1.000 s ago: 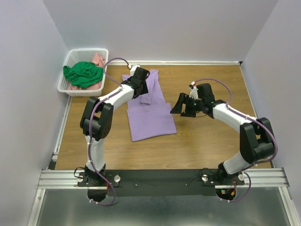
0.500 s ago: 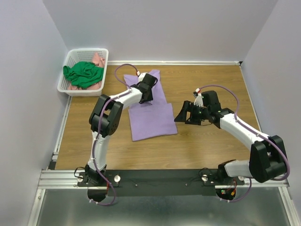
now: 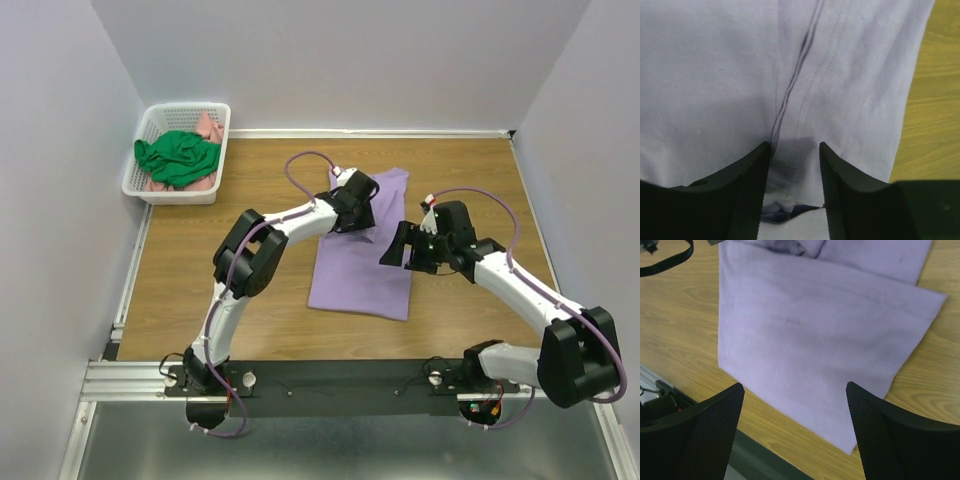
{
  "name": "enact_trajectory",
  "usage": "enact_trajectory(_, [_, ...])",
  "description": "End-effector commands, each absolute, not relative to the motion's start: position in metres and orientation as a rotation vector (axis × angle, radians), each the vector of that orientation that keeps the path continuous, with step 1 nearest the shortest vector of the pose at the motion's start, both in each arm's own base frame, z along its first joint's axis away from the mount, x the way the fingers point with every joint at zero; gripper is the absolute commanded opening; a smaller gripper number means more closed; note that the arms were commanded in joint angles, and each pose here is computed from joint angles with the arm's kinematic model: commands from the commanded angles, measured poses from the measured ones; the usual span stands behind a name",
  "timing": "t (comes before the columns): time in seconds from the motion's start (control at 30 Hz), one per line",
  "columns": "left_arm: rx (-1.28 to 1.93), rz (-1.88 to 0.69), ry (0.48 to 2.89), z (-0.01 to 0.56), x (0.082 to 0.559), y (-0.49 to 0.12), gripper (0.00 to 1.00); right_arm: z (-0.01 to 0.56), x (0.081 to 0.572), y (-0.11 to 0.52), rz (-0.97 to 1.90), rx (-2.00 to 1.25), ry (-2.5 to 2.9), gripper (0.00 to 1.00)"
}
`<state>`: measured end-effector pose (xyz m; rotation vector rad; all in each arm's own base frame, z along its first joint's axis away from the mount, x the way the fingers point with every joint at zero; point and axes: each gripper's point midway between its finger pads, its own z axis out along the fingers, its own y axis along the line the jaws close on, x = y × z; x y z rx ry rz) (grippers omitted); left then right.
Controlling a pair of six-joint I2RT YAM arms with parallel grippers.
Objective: Fold and stack the t-shirts
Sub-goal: Fold the tshirt
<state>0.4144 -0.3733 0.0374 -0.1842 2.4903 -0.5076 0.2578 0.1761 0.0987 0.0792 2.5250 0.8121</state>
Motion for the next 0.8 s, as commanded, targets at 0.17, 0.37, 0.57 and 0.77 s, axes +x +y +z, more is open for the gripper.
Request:
enact_trajectory(0.17, [-0.268, -0.445, 2.378, 0.113, 0.424, -0.327, 0.69, 0.085, 0.241, 0.156, 0.686, 0.227, 2.59, 0.9])
enact_trajectory(0.37, [-0.227, -0.347, 2.358, 0.136, 0.383, -0.278, 0.66, 0.064, 0.236, 0.156, 0.661, 0.222, 2.681, 0.73])
enact_trajectory(0.57, [-0.185, -0.229, 2.464, 0.1, 0.317, -0.224, 0.62, 0.055, 0.259, 0.155, 0.572, 0.193, 2.704, 0.5])
enact_trajectory(0.77, [-0.219, -0.245, 2.555, 0.071, 0.27, -0.201, 0.62, 0.034, 0.287, 0.14, 0.38, 0.199, 2.72, 0.34])
